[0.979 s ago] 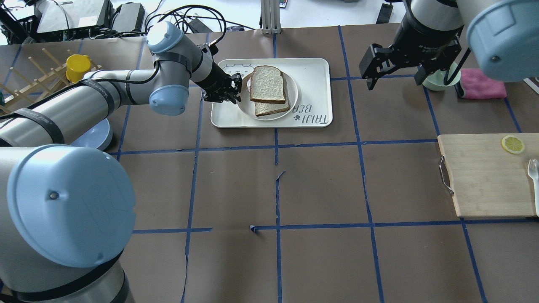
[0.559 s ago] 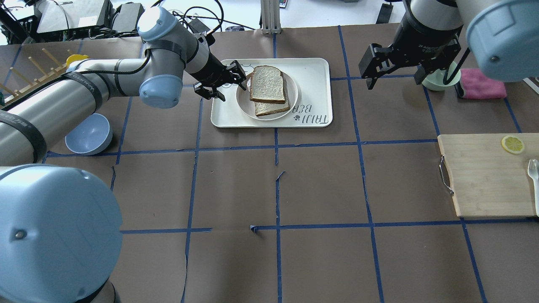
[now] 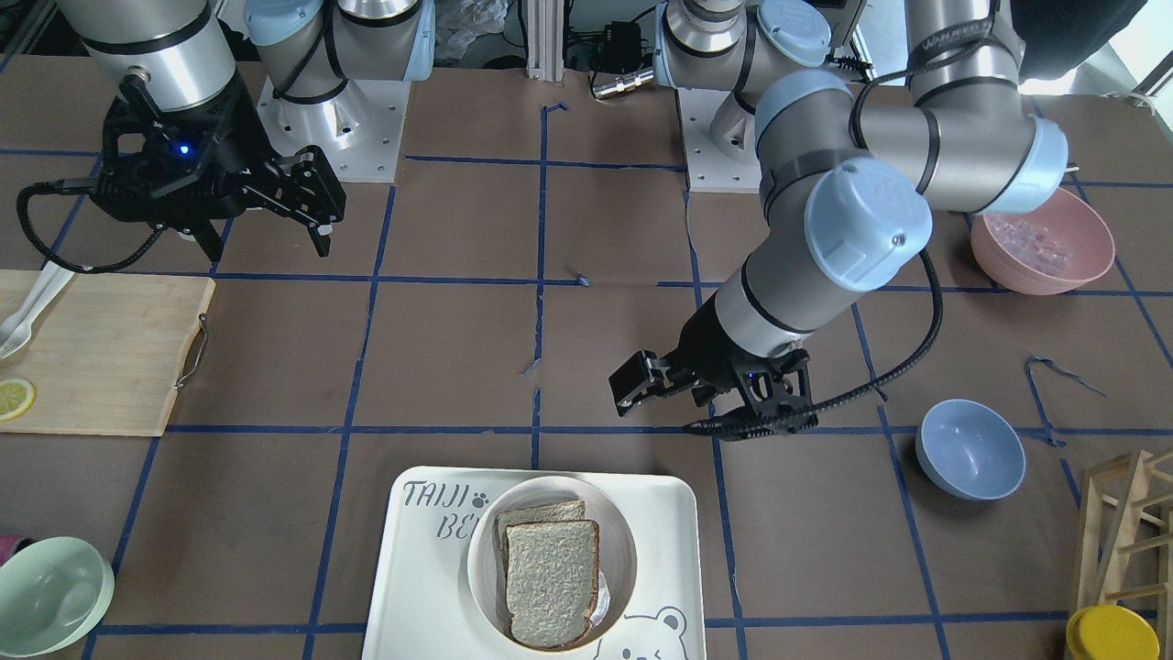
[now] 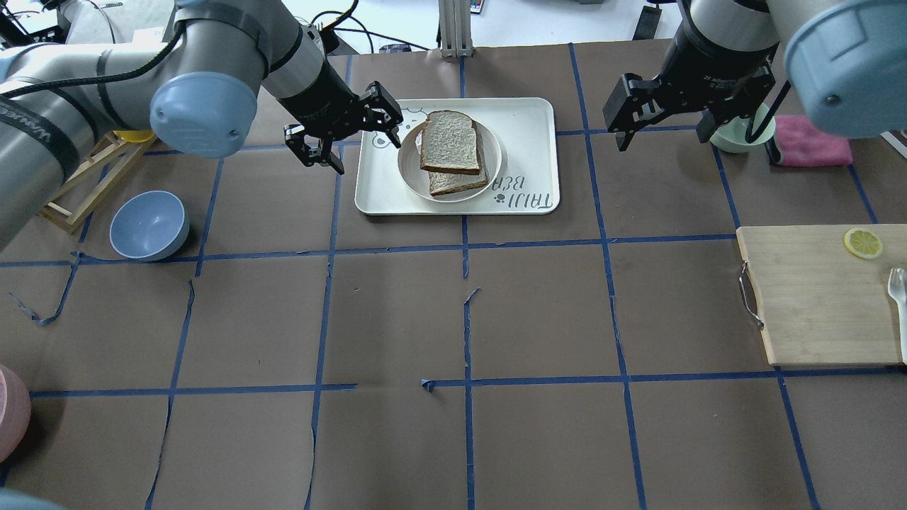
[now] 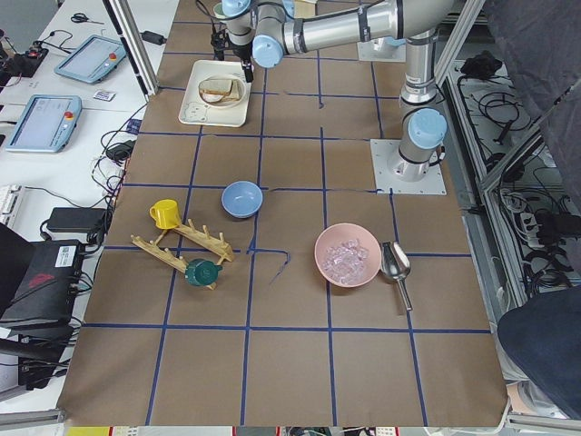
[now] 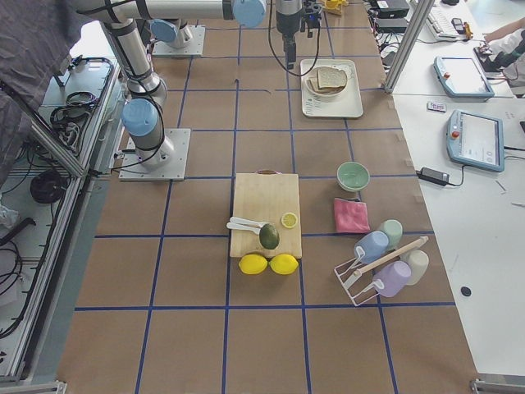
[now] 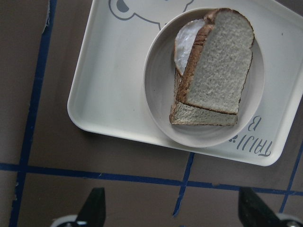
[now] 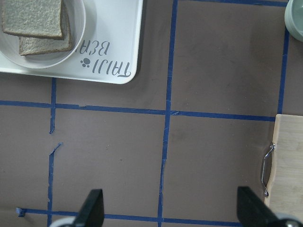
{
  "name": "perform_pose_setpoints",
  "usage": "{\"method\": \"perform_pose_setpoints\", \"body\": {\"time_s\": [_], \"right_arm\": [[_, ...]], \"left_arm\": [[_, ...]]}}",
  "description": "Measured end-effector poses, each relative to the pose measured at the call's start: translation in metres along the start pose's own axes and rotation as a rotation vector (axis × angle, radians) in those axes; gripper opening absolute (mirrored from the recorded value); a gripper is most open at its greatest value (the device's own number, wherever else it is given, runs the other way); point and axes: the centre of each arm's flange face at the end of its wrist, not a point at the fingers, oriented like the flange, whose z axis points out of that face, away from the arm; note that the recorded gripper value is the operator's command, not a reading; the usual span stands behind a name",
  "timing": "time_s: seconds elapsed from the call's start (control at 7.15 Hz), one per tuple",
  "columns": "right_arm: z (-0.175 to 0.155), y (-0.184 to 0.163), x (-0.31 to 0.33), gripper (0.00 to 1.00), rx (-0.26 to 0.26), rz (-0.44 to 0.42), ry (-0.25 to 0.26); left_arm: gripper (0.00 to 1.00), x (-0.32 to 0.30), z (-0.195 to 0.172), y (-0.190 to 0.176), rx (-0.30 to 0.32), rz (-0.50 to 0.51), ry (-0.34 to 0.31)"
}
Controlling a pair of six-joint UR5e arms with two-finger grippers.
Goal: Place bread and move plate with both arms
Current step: 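Open the left gripper and draw it back from the plate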
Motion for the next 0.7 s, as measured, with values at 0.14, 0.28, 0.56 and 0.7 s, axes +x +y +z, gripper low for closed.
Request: {"method": "perform_pose_setpoints", "body": {"time_s": [0.14, 0.28, 0.56, 0.7], "right_arm": [[0.000, 0.000, 0.000, 1.00, 0.000, 0.000, 0.000], [0.001, 0.000, 0.000, 1.00, -0.001, 0.001, 0.000], [0.001, 0.001, -0.001, 1.00, -0.001, 0.001, -0.001], [0.001, 0.001, -0.001, 1.00, -0.001, 0.002, 0.000]], "left_arm": [[1.00, -0.003, -0.027, 0.027, -0.011, 0.004, -0.038], [1.00, -0.007, -0.050, 0.051, 0.001, 0.012, -0.066], [1.00, -0.020, -0.082, 0.090, 0.056, 0.057, -0.141], [1.00, -0.029, -0.087, 0.099, 0.075, 0.120, -0.197]]}}
